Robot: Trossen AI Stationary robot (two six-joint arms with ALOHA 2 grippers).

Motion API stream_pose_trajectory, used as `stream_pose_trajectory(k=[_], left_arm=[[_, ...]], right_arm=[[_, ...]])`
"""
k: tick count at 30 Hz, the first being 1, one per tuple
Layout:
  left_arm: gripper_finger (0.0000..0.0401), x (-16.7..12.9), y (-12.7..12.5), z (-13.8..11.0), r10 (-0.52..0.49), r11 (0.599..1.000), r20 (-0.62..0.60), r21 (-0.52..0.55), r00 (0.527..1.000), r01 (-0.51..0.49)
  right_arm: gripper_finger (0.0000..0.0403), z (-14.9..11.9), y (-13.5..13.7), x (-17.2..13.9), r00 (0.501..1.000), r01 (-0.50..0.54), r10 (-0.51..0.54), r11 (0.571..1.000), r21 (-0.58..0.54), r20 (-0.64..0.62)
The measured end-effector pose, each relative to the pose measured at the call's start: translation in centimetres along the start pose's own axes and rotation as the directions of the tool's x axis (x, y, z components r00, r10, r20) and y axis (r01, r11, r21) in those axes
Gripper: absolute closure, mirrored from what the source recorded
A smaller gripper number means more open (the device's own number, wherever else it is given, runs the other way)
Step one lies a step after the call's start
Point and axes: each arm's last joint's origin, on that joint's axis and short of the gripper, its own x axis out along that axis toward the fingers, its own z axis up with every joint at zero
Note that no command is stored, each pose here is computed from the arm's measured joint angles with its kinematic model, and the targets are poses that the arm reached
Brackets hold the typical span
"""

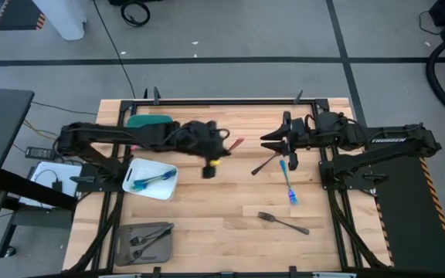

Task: Sort silverware by color (type)
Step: Put the pink fork into the green bin

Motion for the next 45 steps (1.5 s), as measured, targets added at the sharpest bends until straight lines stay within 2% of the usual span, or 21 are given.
stream_pose_trajectory(k=[7,13,17,19,24,28,33,39,45], left_arm=[[0.0385,-4.2,-2.4,-1.9,-0.078,0.991,-0.247,-0.128,0.966,0.047],[0.0385,-6.0,-4.3,-3.5,-0.116,0.984,-0.423,-0.175,0.899,0.044],[0.0385,-6.8,-4.4,-4.5,-0.025,0.993,-0.521,-0.11,0.853,-0.038],[0.0385,-7.2,-4.0,-5.2,0.051,0.993,-0.588,-0.055,0.807,-0.103],[0.0385,-8.0,-1.8,-6.5,0.126,0.979,-0.72,-0.022,0.683,-0.203],[0.0385,-8.3,0.9,-7.1,0.146,0.962,-0.77,-0.035,0.621,-0.27],[0.0385,-9.0,5.1,-8.1,0.154,0.941,-0.825,-0.045,0.543,-0.335],[0.0385,-10.5,10.4,-9.6,0.15,0.893,-0.861,-0.092,0.485,-0.44],[0.0385,-12.3,13.9,-11.2,0.111,0.814,-0.88,-0.186,0.463,-0.55]], right_arm=[[0.03,-1.7,-0.2,0.6,0.988,0.023,-0.017,0.999,0.035,-0.155],[0.03,-2.9,-0.4,2.3,0.974,0.039,-0.03,0.999,0.034,-0.226],[0.03,-4.0,-0.6,3.6,0.959,0.067,-0.056,0.997,0.029,-0.279],[0.03,-4.5,-0.7,4.4,0.954,0.081,-0.071,0.996,0.024,-0.292],[0.03,-4.5,-1.1,5.6,0.967,0.08,-0.082,0.997,-0.018,-0.241],[0.03,-4.2,-1.4,5.6,0.972,0.087,-0.091,0.996,-0.028,-0.218],[0.03,-4.7,-1.4,5.7,0.961,0.091,-0.096,0.995,-0.031,-0.26],[0.03,-5.4,-1.5,5.6,0.942,0.096,-0.101,0.995,-0.03,-0.321],[0.03,-6.1,-1.4,5.5,0.918,0.115,-0.101,0.993,0.014,-0.384]])
